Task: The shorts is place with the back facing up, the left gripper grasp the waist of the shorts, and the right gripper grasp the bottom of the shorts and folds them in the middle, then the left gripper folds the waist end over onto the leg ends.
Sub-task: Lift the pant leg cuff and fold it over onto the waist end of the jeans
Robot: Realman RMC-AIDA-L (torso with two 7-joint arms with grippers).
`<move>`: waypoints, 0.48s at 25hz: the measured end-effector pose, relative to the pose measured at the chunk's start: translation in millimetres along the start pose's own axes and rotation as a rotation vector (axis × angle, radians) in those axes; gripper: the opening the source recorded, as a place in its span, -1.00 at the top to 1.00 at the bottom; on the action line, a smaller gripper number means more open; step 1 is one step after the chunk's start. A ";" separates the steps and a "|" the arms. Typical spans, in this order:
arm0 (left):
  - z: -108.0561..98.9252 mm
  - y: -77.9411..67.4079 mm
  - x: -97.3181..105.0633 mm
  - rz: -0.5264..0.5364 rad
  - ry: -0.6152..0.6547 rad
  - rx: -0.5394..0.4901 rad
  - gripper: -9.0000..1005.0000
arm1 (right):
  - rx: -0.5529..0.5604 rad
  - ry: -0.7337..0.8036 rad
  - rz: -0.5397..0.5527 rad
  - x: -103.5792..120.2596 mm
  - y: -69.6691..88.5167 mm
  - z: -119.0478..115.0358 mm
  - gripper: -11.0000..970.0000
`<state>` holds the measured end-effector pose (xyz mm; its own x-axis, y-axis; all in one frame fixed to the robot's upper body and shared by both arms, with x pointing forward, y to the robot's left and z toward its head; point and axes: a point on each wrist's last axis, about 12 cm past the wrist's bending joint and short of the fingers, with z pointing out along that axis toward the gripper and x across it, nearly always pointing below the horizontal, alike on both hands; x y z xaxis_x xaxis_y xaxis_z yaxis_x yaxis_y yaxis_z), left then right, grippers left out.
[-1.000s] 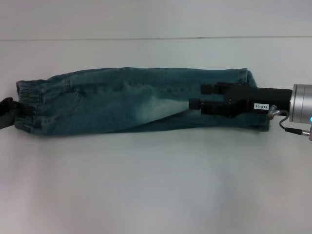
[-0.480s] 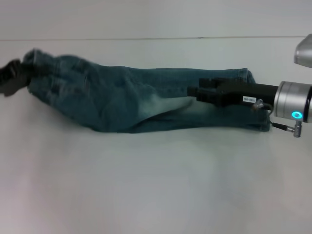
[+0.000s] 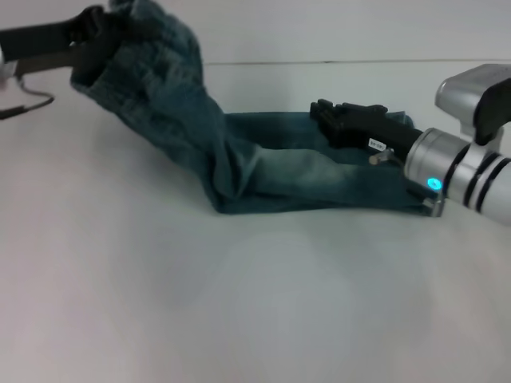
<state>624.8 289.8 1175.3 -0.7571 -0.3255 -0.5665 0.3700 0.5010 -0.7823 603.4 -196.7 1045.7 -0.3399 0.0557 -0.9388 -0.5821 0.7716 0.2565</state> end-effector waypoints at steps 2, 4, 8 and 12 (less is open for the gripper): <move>8.5 -8.3 -5.4 0.021 0.014 0.019 0.77 | 0.040 -0.038 -0.018 2.7 6.0 5.1 0.55; 15.9 -15.8 -10.4 0.039 0.026 0.034 0.77 | 0.057 -0.049 -0.044 2.5 11.7 11.1 0.64; 25.5 -27.2 -18.9 0.065 0.038 0.053 0.77 | 0.028 0.001 -0.097 -3.2 28.7 32.2 0.80; 29.6 -32.2 -23.9 0.083 0.044 0.054 0.77 | -0.060 0.061 -0.136 -5.1 50.9 47.7 0.91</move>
<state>647.0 257.7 1206.4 -0.7452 -0.2482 -0.6189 0.4598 0.4809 -0.7465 610.8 -127.5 1052.6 -0.2982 -0.0870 -0.9505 -0.6684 0.7300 0.1428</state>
